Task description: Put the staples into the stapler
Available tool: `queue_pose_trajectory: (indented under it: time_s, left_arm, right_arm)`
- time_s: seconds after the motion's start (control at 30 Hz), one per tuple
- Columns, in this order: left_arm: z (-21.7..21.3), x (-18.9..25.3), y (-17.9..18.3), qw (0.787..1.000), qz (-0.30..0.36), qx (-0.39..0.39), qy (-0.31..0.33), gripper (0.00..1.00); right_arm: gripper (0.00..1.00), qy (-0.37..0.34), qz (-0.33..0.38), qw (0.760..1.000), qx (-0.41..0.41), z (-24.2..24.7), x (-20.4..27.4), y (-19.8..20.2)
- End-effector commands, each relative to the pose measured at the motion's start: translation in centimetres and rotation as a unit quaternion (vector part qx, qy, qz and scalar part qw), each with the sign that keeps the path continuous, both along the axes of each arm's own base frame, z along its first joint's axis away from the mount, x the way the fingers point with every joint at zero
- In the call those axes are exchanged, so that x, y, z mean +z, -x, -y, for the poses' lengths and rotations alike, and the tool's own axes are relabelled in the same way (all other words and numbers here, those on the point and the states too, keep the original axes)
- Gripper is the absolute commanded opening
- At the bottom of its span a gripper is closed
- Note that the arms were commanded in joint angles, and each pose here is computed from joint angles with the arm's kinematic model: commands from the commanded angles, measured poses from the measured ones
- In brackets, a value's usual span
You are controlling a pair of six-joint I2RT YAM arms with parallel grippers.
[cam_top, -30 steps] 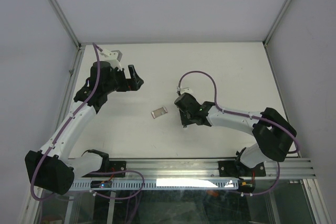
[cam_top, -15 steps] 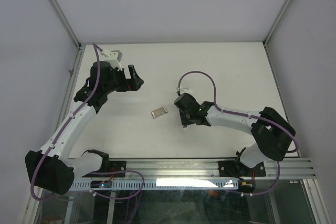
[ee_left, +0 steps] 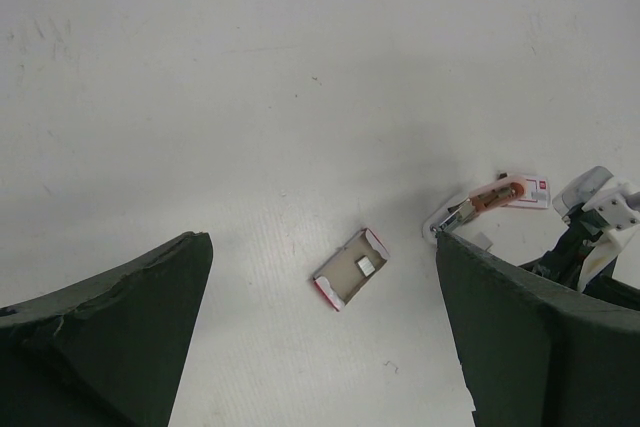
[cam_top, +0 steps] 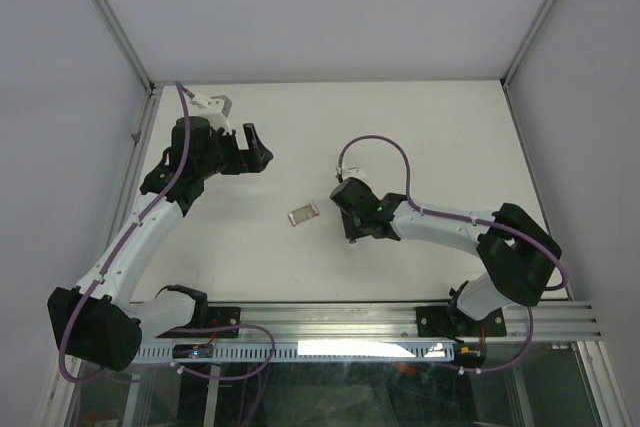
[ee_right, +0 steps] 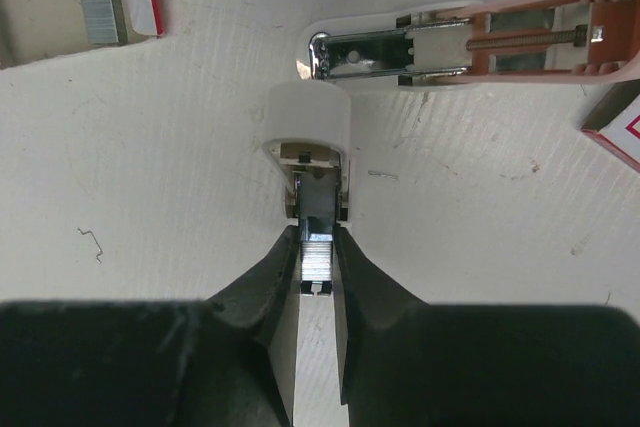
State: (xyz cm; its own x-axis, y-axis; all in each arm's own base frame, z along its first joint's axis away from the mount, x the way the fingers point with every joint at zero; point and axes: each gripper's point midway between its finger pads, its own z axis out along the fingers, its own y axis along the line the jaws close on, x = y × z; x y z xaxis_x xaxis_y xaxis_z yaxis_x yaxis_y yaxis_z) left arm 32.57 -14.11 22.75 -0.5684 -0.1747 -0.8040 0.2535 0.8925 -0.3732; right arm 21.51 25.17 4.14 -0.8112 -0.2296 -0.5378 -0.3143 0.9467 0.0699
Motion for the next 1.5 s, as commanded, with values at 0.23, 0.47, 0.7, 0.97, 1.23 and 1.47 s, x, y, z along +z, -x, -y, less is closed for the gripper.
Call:
queue_pose_trajectory:
  time_s: [0.23, 0.47, 0.7, 0.97, 1.23, 1.47]
  left_arm:
    - [-0.4, 1.4, -0.1, 0.999, 0.032, -0.001, -0.002, 0.99]
    - [-0.5, 1.3, -0.1, 1.000, 0.032, -0.001, -0.002, 0.99]
    - [-0.4, 2.2, 0.3, 0.998, 0.051, 0.007, 0.019, 0.99]
    - [3.2, -1.3, 2.7, 0.990, -0.019, -0.018, 0.139, 0.98]
    - [3.3, -1.4, 3.8, 0.986, -0.015, -0.034, 0.164, 0.99]
    - [-2.8, 3.6, -0.4, 0.990, 0.020, 0.000, 0.141, 0.99]
  right_arm:
    - [0.26, -0.016, 0.022, 1.000, -0.015, -1.1, 1.3, -1.1]
    - [0.28, -0.024, 0.025, 0.999, -0.015, -1.3, 2.2, -1.1]
    - [0.31, -0.072, 0.066, 0.995, -0.007, -1.8, 8.0, -1.6]
    - [0.40, -0.116, 0.103, 0.987, 0.034, -4.0, 13.2, -3.0]
    - [0.38, -0.094, 0.075, 0.991, 0.066, -9.3, 10.9, -4.9]
    - [0.36, -0.037, 0.041, 0.996, 0.069, -11.5, 6.4, -5.7]
